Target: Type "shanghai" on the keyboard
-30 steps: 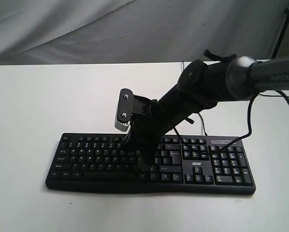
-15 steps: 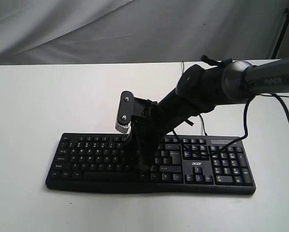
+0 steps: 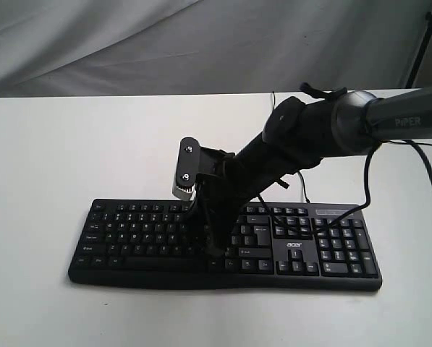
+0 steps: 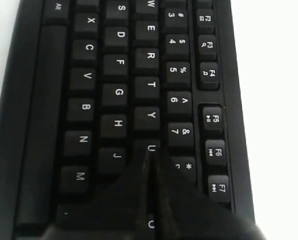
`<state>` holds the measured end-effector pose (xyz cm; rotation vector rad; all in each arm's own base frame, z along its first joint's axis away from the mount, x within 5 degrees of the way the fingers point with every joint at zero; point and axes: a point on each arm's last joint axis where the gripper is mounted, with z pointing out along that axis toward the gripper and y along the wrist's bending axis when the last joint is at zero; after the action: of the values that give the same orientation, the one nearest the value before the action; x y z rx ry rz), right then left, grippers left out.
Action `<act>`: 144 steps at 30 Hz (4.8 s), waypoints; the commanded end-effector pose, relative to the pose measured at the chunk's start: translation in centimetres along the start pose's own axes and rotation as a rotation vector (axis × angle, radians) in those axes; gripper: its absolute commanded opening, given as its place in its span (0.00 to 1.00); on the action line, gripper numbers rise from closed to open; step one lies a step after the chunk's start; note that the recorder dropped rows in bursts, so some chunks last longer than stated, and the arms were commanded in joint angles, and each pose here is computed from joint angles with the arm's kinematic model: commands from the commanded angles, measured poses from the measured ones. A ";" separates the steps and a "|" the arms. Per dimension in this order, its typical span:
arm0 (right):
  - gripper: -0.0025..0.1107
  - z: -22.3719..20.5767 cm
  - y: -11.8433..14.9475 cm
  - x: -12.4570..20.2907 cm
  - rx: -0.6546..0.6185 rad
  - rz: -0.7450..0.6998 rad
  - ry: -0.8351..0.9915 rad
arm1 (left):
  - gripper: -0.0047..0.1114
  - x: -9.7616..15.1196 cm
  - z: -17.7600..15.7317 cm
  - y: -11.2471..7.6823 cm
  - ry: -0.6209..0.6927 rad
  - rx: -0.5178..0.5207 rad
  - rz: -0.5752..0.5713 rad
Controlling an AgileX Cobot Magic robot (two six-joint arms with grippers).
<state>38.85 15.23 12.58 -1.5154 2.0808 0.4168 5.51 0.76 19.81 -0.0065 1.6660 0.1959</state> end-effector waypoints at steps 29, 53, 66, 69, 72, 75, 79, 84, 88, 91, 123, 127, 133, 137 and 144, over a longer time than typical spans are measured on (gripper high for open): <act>0.02 -0.2 0.0 0.1 -0.006 -0.019 0.001 | 0.05 0.1 0.1 0.0 0.004 0.005 -0.003; 0.02 -1.5 0.0 -0.8 0.016 -0.033 -0.027 | 0.05 0.1 0.1 0.0 0.004 0.005 -0.003; 0.02 -4.2 -0.2 -2.7 0.090 -0.031 -0.091 | 0.05 0.1 0.1 0.0 0.004 0.005 -0.003; 0.02 -6.2 0.0 -4.3 0.124 0.031 -0.170 | 0.05 0.1 0.1 0.0 0.004 0.005 -0.003; 0.02 -8.4 0.2 -5.7 0.152 0.103 -0.242 | 0.05 0.1 0.1 0.0 0.004 0.005 -0.003; 0.02 -10.5 0.8 -6.7 0.165 0.131 -0.283 | 0.05 0.1 0.1 0.0 0.004 0.005 -0.003; 0.02 -12.7 1.8 -7.8 0.143 0.121 -0.323 | 0.05 0.1 0.1 0.0 0.004 0.005 -0.003; 0.02 -18.4 4.0 -9.9 0.199 0.090 -0.415 | 0.05 0.1 0.1 0.0 0.004 0.005 -0.003; 0.02 -23.9 7.0 -10.1 0.343 0.095 -0.496 | 0.05 0.1 0.1 0.0 0.004 0.005 -0.003; 0.02 -26.8 8.7 -8.6 0.557 0.192 -0.600 | 0.05 0.1 0.1 0.0 0.004 0.005 -0.003; 0.02 -34.7 17.7 -3.1 0.839 0.401 -0.967 | 0.05 0.1 0.1 0.0 0.004 0.005 -0.003; 0.02 -35.9 19.1 -2.7 0.945 0.203 -0.903 | 0.05 0.1 0.1 0.0 0.004 0.005 -0.003; 0.02 -36.3 23.0 -1.6 0.947 -0.197 -0.672 | 0.05 0.1 0.1 0.0 0.004 0.005 -0.003; 0.02 -37.4 24.2 -0.6 0.985 -0.119 -0.695 | 0.05 0.1 0.1 0.0 0.004 0.005 -0.003; 0.02 -37.6 24.7 3.1 1.129 0.355 -0.743 | 0.05 0.1 0.1 0.0 0.004 0.005 -0.003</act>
<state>6.25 1.69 41.27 -0.4378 1.3988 -0.1335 5.51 0.76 19.81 -0.0065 1.6660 0.1959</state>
